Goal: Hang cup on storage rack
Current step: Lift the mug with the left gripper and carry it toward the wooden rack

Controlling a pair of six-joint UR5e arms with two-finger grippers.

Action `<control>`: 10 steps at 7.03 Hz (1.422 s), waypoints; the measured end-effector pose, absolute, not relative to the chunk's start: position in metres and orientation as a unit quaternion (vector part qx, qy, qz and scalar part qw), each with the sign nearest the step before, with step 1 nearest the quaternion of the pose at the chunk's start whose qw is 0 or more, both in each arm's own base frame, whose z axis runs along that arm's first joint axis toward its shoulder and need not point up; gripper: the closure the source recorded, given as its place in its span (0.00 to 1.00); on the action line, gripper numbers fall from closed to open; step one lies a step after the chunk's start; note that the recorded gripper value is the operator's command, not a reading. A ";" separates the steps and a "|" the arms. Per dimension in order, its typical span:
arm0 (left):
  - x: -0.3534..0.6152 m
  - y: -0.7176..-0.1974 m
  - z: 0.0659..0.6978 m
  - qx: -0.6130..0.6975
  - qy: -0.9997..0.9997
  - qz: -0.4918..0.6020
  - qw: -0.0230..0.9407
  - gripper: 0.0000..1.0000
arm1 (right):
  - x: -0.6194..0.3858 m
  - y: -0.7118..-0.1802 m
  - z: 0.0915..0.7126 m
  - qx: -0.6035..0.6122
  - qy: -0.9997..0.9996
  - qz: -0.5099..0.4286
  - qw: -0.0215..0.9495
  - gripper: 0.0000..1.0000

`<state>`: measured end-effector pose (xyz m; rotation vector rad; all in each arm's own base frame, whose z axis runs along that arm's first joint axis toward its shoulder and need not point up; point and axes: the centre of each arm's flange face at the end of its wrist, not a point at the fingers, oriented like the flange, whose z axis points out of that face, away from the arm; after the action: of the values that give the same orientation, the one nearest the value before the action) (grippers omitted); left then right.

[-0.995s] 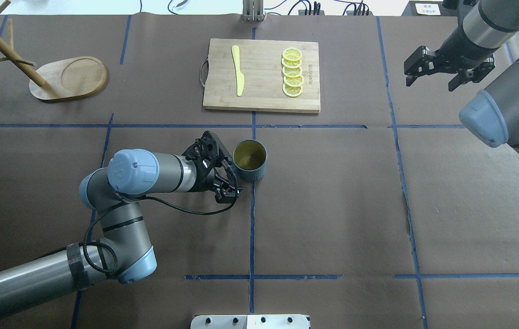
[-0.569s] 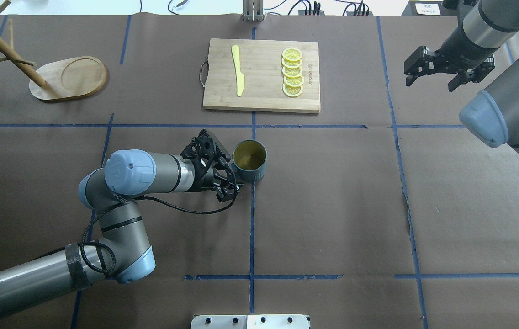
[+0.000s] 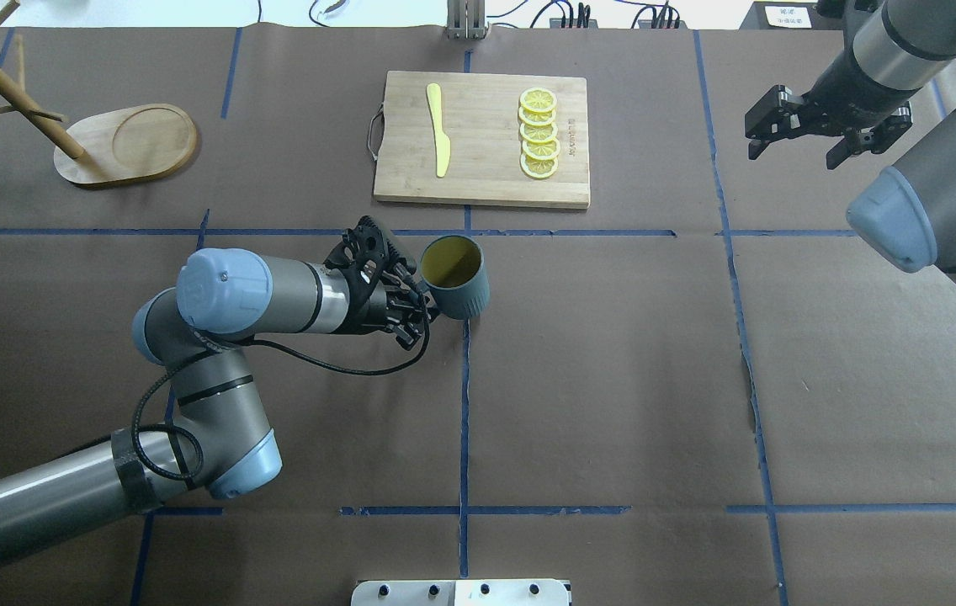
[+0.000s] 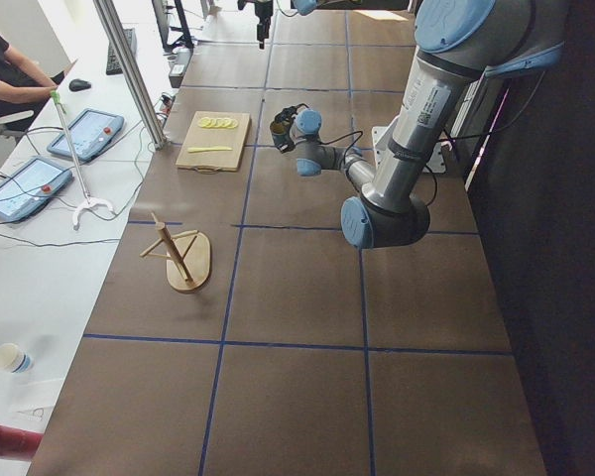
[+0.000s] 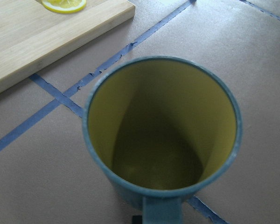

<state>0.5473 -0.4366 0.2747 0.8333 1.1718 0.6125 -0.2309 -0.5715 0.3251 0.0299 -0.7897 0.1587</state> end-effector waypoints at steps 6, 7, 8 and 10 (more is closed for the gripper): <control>0.399 -0.556 0.256 0.229 0.623 -0.035 0.747 1.00 | -0.226 -0.565 0.313 0.026 -0.392 0.074 0.917 0.00; 0.364 -0.576 0.257 0.197 0.637 -0.095 0.739 1.00 | -0.226 -0.565 0.313 0.026 -0.392 0.073 0.917 0.00; 0.332 -0.591 0.261 0.168 0.649 -0.154 0.726 1.00 | -0.226 -0.565 0.312 0.026 -0.392 0.074 0.917 0.00; 0.276 -0.601 0.283 0.116 0.682 -0.261 0.673 1.00 | -0.226 -0.565 0.312 0.027 -0.392 0.074 0.917 0.00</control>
<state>0.2755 -0.6014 0.2828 0.2620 1.5351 -0.5878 -0.2257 -0.5648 0.3125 0.0560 -0.8056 0.1519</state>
